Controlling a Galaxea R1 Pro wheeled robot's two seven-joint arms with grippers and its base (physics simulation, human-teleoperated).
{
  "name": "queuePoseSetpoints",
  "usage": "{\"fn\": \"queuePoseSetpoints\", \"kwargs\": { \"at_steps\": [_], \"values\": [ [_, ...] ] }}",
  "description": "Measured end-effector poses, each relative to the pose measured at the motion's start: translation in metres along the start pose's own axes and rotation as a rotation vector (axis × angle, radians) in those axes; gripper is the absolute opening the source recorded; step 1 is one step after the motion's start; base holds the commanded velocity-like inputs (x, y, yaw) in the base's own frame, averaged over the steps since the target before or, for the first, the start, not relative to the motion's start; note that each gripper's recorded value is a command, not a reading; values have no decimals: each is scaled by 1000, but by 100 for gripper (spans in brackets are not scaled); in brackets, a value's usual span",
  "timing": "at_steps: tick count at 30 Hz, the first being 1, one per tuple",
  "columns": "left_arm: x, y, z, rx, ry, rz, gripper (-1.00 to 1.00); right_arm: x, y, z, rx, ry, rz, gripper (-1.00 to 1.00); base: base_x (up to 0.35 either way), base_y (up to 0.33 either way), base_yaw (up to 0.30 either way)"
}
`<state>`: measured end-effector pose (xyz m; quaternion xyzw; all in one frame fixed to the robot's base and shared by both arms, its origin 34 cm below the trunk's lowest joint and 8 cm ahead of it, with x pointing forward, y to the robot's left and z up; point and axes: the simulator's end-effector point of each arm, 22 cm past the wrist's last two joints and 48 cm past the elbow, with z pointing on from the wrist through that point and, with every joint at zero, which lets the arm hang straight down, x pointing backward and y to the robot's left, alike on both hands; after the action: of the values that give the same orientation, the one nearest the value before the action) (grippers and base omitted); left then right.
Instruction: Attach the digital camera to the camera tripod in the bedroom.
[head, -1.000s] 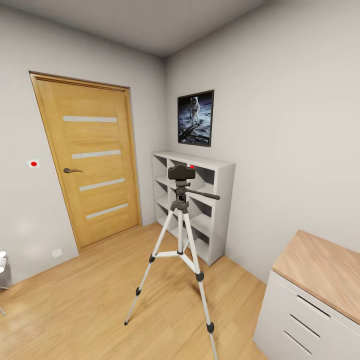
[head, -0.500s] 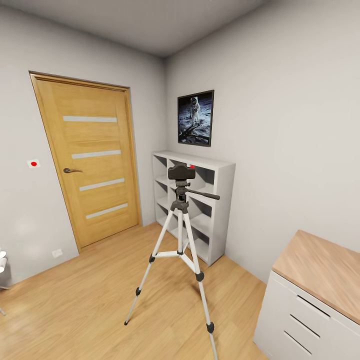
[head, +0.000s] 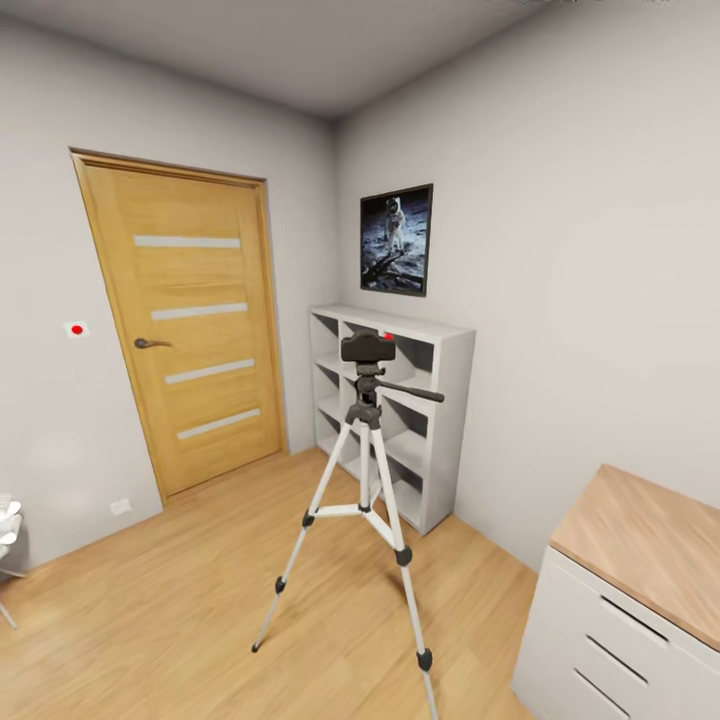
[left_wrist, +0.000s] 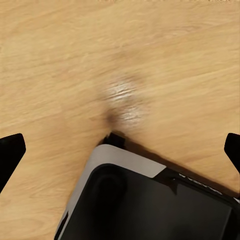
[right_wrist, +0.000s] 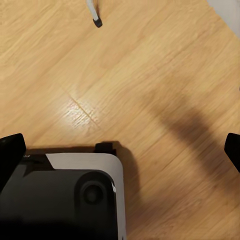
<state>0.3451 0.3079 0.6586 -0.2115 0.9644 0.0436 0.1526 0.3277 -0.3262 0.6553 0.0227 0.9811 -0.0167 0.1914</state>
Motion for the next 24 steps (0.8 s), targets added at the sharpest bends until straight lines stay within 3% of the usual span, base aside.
{"fn": "queuePoseSetpoints", "kwargs": {
  "at_steps": [15, 24],
  "values": [
    [-8, -3, -3, 8, -19, -3, 100, -8, 1, -2, -2, -19, 1, 100, 0, 0, 116],
    [-9, -3, -3, 10, -23, -4, 100, -9, 0, -2, -1, -22, 1, 100, 0, 0, 29]
  ]
}}
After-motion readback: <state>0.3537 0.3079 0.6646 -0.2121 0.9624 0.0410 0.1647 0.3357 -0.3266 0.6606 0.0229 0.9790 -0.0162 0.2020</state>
